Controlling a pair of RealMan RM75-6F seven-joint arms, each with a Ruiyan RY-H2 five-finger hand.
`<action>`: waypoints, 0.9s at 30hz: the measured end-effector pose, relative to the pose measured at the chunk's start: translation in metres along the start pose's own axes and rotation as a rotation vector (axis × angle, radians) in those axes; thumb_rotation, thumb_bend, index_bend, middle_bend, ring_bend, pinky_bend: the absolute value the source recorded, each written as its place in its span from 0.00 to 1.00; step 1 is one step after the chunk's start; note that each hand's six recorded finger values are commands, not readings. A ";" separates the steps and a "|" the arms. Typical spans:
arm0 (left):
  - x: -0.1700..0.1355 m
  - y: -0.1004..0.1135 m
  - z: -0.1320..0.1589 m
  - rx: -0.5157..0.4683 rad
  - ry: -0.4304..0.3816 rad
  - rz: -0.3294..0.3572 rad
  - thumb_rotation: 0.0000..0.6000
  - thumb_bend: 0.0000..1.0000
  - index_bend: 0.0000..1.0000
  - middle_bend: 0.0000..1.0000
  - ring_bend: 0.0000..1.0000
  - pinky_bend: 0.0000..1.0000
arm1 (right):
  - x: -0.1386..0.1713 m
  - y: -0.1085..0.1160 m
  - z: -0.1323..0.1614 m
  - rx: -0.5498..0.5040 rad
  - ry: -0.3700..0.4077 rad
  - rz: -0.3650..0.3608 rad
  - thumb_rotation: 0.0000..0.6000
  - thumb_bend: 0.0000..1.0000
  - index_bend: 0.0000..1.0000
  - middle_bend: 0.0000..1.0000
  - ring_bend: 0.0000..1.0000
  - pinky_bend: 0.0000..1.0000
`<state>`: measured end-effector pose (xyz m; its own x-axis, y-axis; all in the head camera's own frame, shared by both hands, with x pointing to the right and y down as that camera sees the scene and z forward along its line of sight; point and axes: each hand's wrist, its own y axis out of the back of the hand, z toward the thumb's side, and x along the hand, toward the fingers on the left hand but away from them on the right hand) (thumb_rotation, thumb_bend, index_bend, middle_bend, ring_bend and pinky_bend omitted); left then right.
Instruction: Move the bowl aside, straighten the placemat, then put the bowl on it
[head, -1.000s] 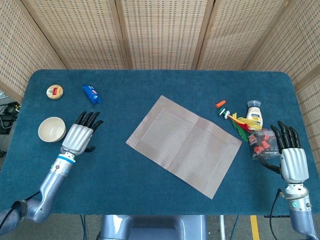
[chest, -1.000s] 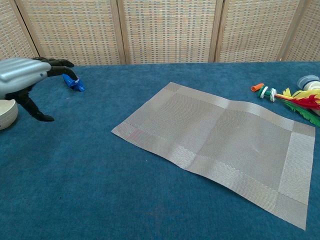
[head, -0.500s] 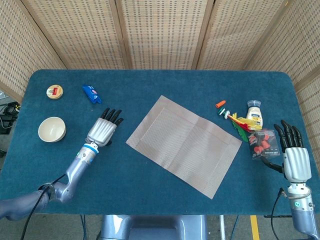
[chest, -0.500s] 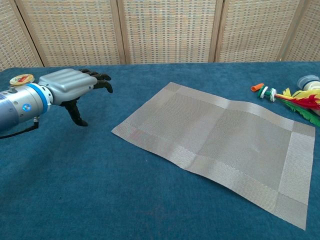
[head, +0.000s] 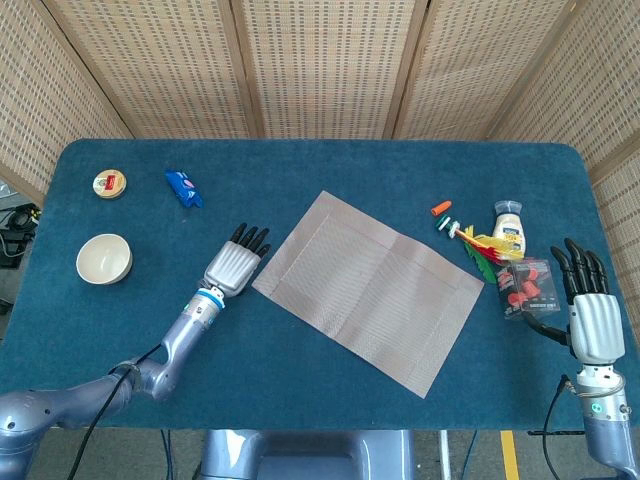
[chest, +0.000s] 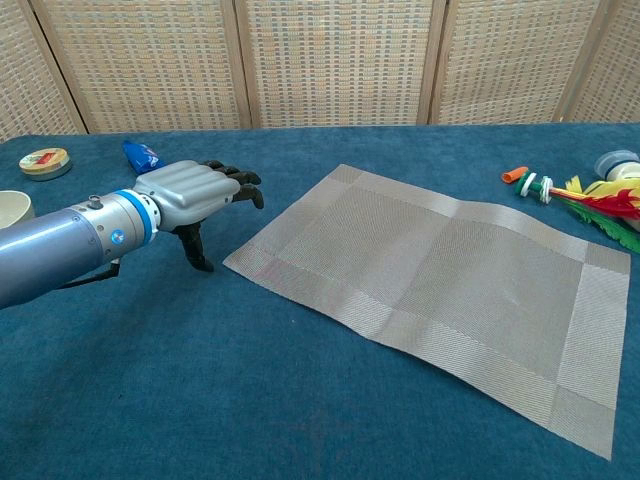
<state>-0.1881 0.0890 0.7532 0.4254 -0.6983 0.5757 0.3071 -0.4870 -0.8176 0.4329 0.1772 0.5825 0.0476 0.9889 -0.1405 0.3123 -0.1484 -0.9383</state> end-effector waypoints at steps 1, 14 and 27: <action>0.001 0.000 0.002 0.002 -0.004 0.000 1.00 0.15 0.17 0.00 0.00 0.00 | 0.000 0.000 0.000 -0.002 0.001 0.000 1.00 0.27 0.10 0.00 0.00 0.00; 0.012 0.001 0.033 0.003 -0.050 0.021 1.00 0.34 0.20 0.00 0.00 0.00 | -0.001 0.004 0.003 -0.040 0.009 -0.018 1.00 0.27 0.10 0.00 0.00 0.00; 0.014 0.011 0.057 -0.030 -0.107 0.099 1.00 0.40 0.35 0.00 0.00 0.00 | -0.001 0.006 0.004 -0.064 0.012 -0.018 1.00 0.27 0.10 0.00 0.00 0.00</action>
<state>-0.1305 0.1034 0.7525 0.5415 -0.6845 0.4881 0.2341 -0.4349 -0.8695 0.4304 0.1758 0.5760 0.0527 0.9914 -0.1195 0.3731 -0.1305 -0.9186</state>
